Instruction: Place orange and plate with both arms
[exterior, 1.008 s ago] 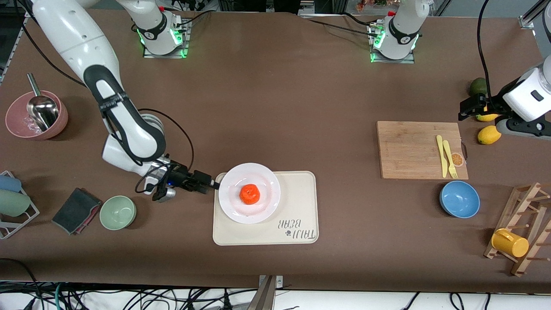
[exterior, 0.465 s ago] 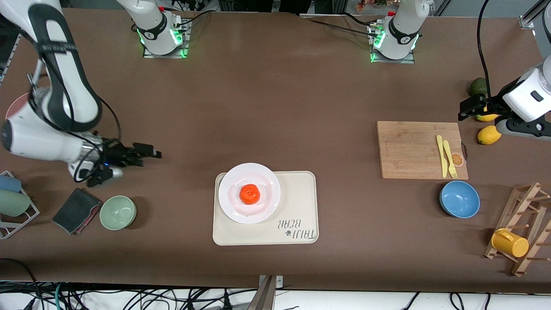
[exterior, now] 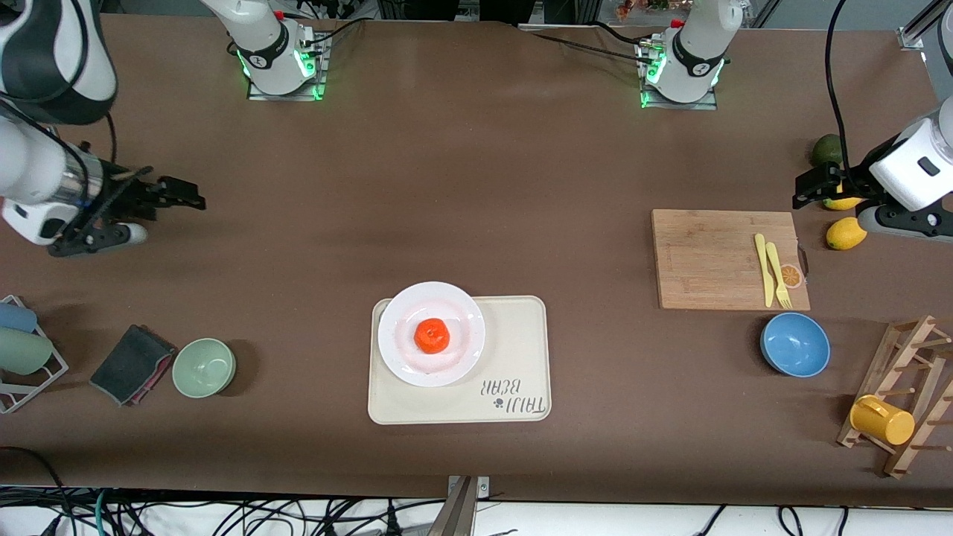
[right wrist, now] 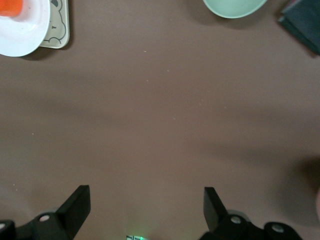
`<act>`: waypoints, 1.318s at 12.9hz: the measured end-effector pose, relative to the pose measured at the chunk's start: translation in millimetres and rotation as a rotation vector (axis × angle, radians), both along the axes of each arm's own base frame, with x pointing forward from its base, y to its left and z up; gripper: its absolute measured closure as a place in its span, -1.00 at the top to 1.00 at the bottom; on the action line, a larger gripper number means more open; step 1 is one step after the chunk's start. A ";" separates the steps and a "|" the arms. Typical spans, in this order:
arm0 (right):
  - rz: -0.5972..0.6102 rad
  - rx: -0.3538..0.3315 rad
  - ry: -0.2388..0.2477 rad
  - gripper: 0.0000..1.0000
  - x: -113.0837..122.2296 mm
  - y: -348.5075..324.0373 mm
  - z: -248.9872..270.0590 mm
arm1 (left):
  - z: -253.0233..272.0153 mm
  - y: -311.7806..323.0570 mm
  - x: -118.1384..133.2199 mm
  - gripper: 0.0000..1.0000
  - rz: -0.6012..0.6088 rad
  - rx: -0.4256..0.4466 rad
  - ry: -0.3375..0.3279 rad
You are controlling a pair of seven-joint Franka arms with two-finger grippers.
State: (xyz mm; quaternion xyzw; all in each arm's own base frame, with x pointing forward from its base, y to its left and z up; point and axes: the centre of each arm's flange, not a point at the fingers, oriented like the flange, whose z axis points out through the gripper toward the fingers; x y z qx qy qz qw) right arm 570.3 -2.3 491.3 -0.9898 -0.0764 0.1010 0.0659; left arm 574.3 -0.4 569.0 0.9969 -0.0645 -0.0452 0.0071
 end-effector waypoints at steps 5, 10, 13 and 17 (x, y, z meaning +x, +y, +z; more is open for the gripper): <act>-0.015 -0.052 -0.028 1.00 -3.9 -20.2 48.6 | -1.1 0.1 0.4 1.00 0.000 0.000 0.002; -0.058 -0.123 -0.019 1.00 -9.3 -13.6 61.3 | -1.3 0.1 0.5 1.00 0.000 0.000 0.002; -0.096 -0.138 -0.030 1.00 -20.7 24.2 86.0 | -1.2 0.2 0.5 1.00 0.000 0.000 0.002; -0.110 -0.151 -0.025 1.00 -27.5 41.0 97.7 | -1.3 0.2 0.5 1.00 0.000 0.000 0.002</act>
